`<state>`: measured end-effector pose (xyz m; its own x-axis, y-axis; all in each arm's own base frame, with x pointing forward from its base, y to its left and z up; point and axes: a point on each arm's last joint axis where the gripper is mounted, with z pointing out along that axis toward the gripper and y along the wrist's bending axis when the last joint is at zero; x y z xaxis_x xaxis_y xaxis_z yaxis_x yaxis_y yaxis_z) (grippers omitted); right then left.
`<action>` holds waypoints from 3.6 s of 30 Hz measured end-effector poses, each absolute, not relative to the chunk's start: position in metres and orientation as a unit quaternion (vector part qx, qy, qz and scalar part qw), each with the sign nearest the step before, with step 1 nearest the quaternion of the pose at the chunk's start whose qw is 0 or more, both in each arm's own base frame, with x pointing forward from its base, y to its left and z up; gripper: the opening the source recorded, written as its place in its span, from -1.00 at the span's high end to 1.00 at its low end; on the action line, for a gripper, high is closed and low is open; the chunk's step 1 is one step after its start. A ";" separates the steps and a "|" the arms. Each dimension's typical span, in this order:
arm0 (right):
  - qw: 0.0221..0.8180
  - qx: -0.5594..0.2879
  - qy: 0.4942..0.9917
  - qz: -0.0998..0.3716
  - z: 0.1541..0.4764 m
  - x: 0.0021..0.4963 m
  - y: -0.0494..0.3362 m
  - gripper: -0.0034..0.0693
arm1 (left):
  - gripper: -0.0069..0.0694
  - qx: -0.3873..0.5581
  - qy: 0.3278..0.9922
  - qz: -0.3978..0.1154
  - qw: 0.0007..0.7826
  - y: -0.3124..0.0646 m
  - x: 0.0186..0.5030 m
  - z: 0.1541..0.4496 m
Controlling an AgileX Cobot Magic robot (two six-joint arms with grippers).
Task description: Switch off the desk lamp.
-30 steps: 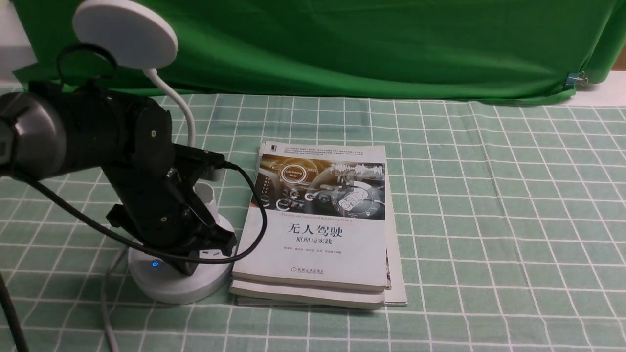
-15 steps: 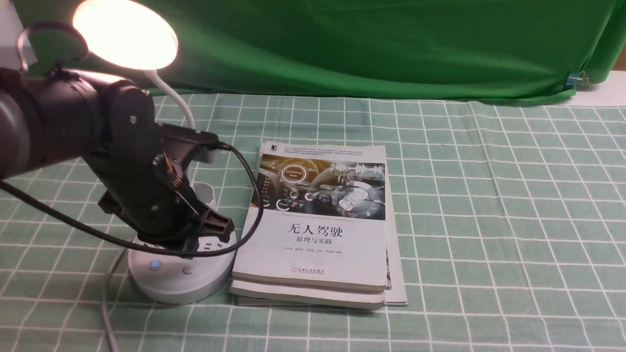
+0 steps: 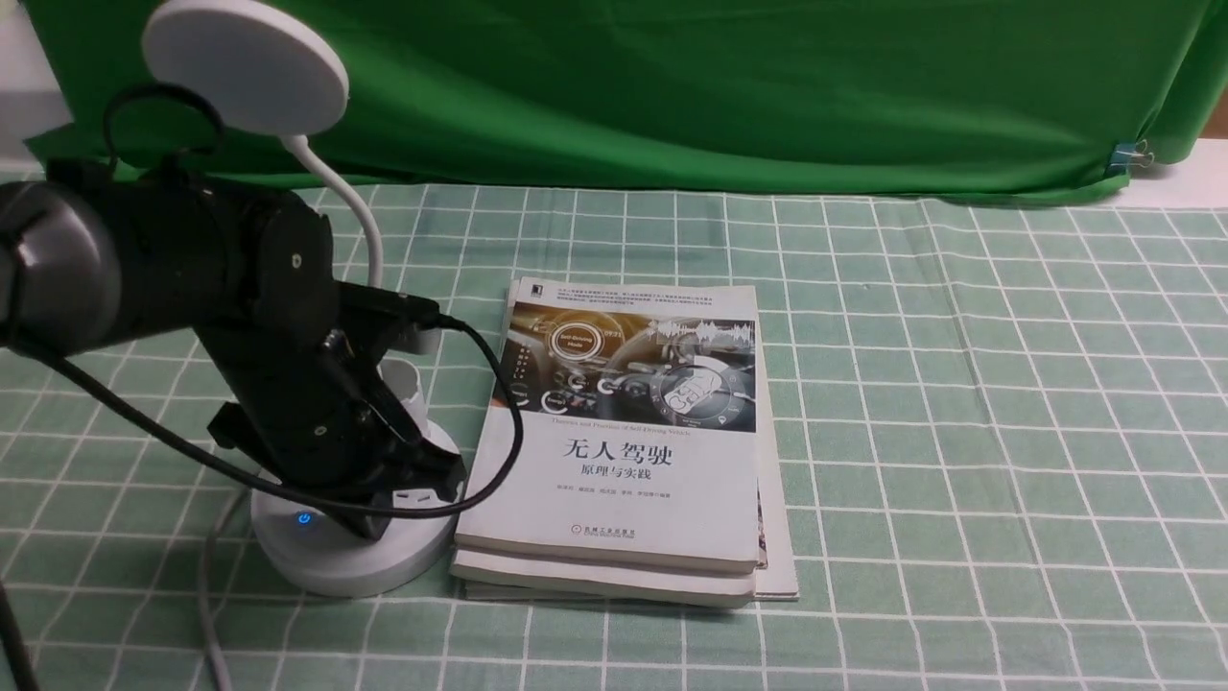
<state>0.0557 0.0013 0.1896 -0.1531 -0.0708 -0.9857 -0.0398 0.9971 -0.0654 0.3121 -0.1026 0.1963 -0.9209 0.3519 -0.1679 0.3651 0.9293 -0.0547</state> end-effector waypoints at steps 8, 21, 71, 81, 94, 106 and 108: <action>0.650 -0.036 0.759 -0.012 0.190 0.056 0.001 0.24 | 0.82 0.183 0.974 -0.050 0.126 -0.100 0.301 0.232; 0.650 -0.036 0.759 -0.012 0.190 0.056 0.001 0.24 | 0.82 0.182 0.976 -0.048 0.111 -0.101 0.306 0.219; 0.650 -0.036 0.759 -0.012 0.190 0.056 0.001 0.24 | 0.82 0.100 0.754 -0.143 0.633 -0.026 0.066 0.256; 0.650 -0.036 0.759 -0.012 0.190 0.056 0.001 0.24 | 0.82 0.088 0.733 -0.082 0.669 -0.015 0.060 0.249; 0.650 -0.036 0.759 -0.012 0.190 0.056 0.001 0.24 | 0.82 -0.052 0.769 -0.047 0.636 -0.001 0.055 0.187; 0.650 -0.036 0.759 -0.012 0.190 0.056 0.001 0.24 | 0.82 -0.055 0.774 -0.051 0.629 -0.002 0.055 0.186; 0.650 -0.036 0.759 -0.012 0.190 0.056 0.001 0.24 | 0.82 -0.055 0.774 -0.051 0.629 -0.002 0.055 0.186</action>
<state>0.0557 0.0013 0.1896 -0.1531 -0.0708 -0.9857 -0.0398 0.9971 -0.0654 0.0547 -0.0017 0.1856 -0.2021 -0.1503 -0.9678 -0.0212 0.9886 -0.1491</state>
